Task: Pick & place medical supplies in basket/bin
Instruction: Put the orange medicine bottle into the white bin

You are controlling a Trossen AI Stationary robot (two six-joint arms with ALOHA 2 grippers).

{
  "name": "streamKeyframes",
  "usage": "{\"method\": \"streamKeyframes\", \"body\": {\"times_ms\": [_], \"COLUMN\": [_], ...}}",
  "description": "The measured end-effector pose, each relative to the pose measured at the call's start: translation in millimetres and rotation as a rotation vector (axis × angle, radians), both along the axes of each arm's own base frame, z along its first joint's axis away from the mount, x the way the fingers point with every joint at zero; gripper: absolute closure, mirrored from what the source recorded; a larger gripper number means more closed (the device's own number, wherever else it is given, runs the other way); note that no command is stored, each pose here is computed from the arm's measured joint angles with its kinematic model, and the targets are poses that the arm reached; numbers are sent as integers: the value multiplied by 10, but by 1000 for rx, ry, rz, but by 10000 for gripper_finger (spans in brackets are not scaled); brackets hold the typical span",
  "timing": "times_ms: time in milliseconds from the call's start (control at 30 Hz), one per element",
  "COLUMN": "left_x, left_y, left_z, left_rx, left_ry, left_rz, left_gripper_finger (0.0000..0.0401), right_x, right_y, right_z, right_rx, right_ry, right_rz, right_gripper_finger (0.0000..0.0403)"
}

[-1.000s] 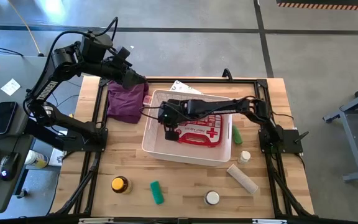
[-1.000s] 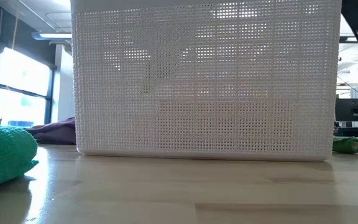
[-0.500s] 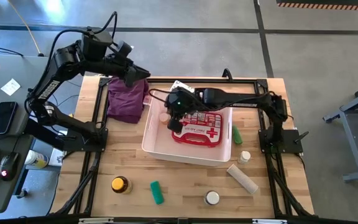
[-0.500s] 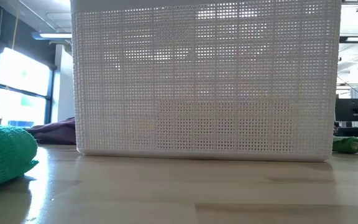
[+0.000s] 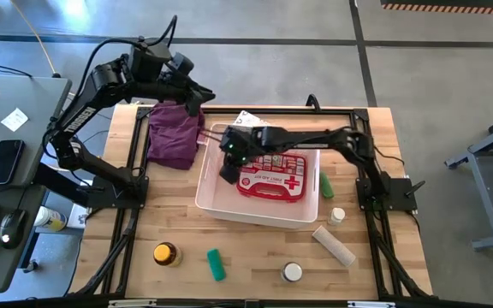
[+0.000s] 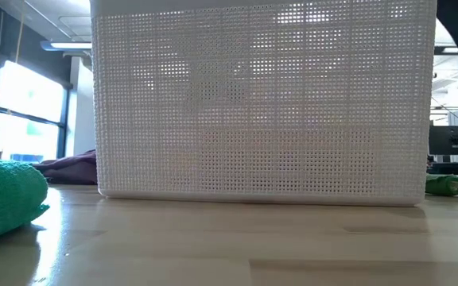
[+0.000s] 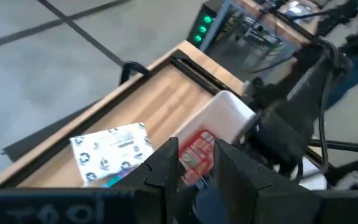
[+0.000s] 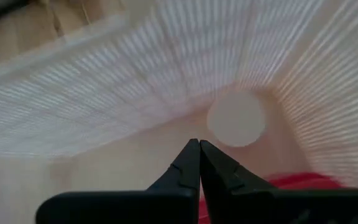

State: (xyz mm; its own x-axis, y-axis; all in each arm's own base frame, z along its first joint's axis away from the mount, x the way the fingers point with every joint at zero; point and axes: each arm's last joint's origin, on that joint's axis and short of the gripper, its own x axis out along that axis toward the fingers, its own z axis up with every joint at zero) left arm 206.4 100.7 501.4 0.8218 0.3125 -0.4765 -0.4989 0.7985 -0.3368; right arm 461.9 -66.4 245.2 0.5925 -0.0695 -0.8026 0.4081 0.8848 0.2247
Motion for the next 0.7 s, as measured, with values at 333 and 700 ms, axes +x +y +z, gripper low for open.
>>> {"method": "streamKeyframes", "body": {"times_ms": [333,700], "left_x": [-12,16], "left_y": [38,49], "left_z": [2,-14], "left_rx": [60,45], "left_ry": [26,26], "left_rz": [120,116], "left_gripper_finger": [268,268], "right_x": [171,205], "right_y": [152,99], "right_z": [-376,-564], "right_rx": [101,-9], "right_ry": [28,77], "right_rz": [-31,-73], "right_gripper_finger": [403,403]}}
